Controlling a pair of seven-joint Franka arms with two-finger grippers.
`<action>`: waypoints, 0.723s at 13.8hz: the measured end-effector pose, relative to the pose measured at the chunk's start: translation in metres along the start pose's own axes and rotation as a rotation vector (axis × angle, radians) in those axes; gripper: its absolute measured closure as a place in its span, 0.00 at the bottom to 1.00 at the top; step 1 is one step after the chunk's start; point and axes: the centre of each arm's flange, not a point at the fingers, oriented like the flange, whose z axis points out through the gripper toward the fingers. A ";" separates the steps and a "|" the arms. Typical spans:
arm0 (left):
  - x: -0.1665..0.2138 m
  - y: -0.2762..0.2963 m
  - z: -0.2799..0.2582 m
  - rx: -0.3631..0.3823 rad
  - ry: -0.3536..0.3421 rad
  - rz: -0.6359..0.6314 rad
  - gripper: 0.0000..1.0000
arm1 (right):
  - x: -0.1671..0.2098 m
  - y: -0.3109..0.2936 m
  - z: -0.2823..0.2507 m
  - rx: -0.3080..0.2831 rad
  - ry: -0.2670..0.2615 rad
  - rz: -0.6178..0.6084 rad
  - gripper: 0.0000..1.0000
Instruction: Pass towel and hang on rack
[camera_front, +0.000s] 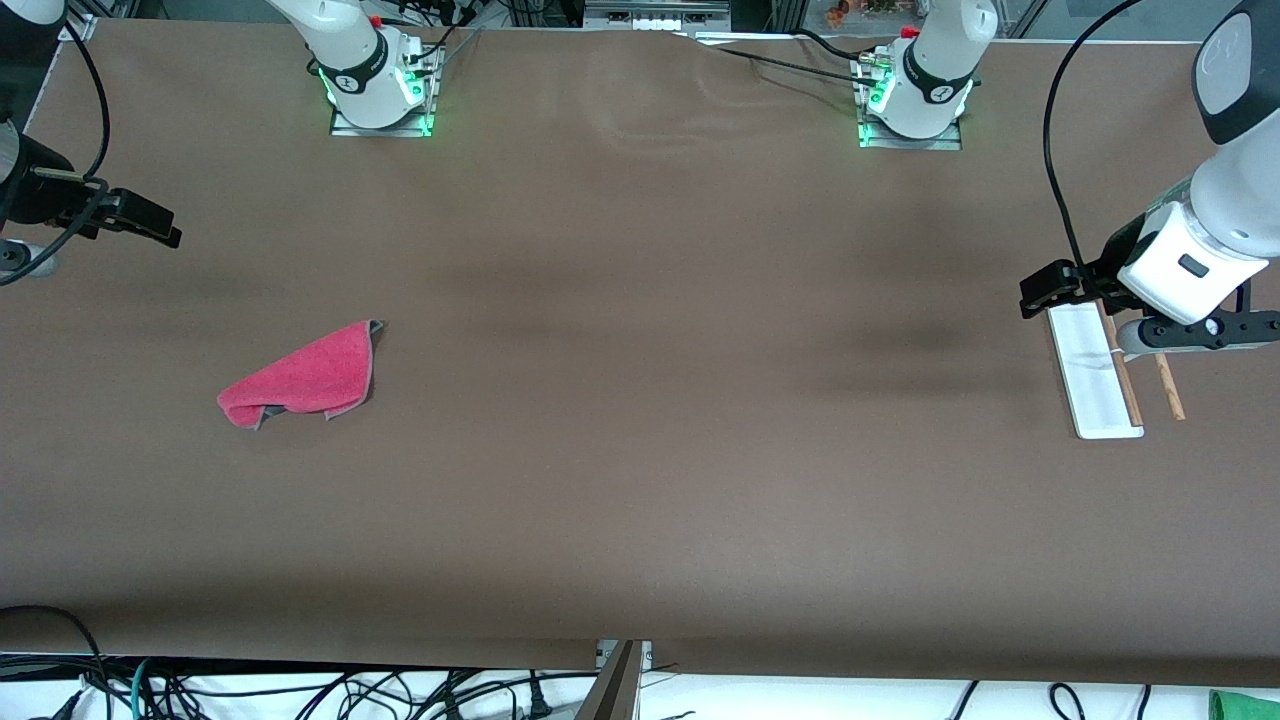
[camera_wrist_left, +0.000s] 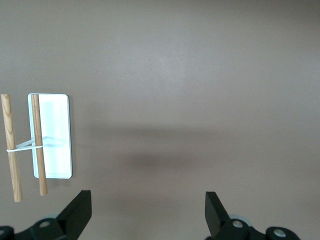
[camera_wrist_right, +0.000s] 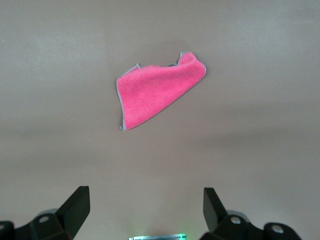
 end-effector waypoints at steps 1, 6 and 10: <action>0.000 0.000 0.000 0.000 0.000 0.000 0.00 | 0.000 0.000 0.000 0.000 0.000 -0.001 0.00; 0.000 0.000 0.000 0.000 0.000 0.000 0.00 | 0.000 0.000 0.000 0.000 0.000 -0.005 0.00; 0.000 0.000 0.000 0.000 0.000 0.000 0.00 | 0.001 0.000 0.002 0.000 -0.003 -0.007 0.00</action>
